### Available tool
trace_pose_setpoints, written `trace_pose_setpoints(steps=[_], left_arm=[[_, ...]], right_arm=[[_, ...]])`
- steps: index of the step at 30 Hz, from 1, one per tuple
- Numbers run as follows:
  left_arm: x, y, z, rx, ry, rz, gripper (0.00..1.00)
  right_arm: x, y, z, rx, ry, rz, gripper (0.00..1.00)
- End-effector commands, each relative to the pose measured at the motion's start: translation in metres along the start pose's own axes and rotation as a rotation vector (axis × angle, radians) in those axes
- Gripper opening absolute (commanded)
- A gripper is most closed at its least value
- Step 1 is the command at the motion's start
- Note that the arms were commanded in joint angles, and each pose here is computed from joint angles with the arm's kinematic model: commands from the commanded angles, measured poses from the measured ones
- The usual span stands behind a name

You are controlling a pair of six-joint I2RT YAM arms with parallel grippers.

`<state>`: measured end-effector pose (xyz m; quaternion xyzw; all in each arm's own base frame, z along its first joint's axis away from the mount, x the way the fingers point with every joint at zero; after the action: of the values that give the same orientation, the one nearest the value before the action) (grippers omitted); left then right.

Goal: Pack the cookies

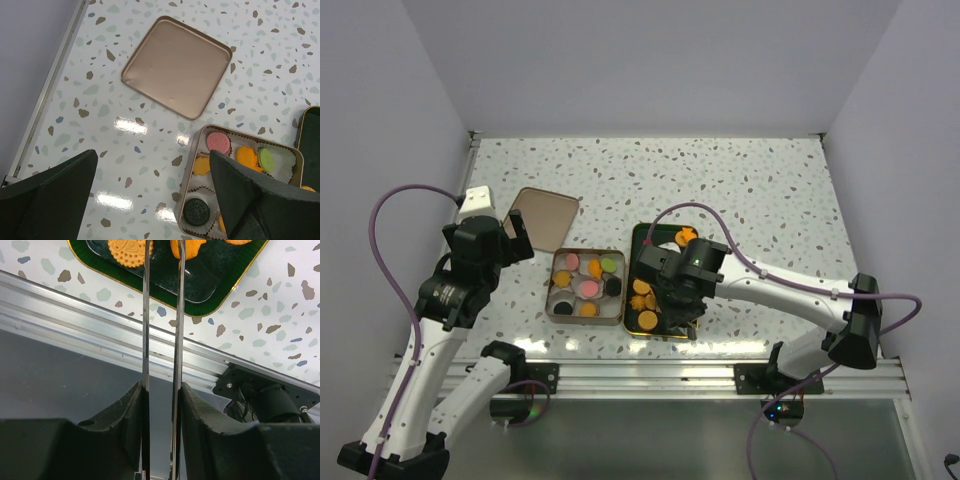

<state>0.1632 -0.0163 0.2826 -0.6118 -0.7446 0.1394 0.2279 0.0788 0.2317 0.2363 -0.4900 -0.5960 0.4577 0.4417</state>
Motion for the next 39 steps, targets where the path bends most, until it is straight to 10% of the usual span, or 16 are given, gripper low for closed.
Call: trace_pose_setpoints(steps=[1,32,39], left_arm=[[-0.002,0.003,-0.006,-0.040,0.005,0.000,1.00],[-0.001,0.003,-0.006,-0.044,0.000,-0.006,1.00],[-0.002,0.004,-0.006,-0.044,0.000,-0.004,1.00]], right_arm=[[0.008,-0.007,-0.006,-0.026,-0.011,-0.037,0.26],[0.019,-0.076,-0.033,-0.158,0.010,-0.098,0.16],[0.016,-0.066,-0.030,-0.137,0.010,-0.053,0.27]])
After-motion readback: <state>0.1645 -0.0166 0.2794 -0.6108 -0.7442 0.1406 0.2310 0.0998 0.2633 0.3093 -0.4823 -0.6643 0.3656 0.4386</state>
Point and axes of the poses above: each gripper's point midway between its finger pads, its own y axis out along the fingers, its own x axis along the line the jaws close on, z = x × y, the point moved 8 cm from there along -y, back along the fingers, and after that the axes turned 14 degrees about y, right-handed, at the moved point
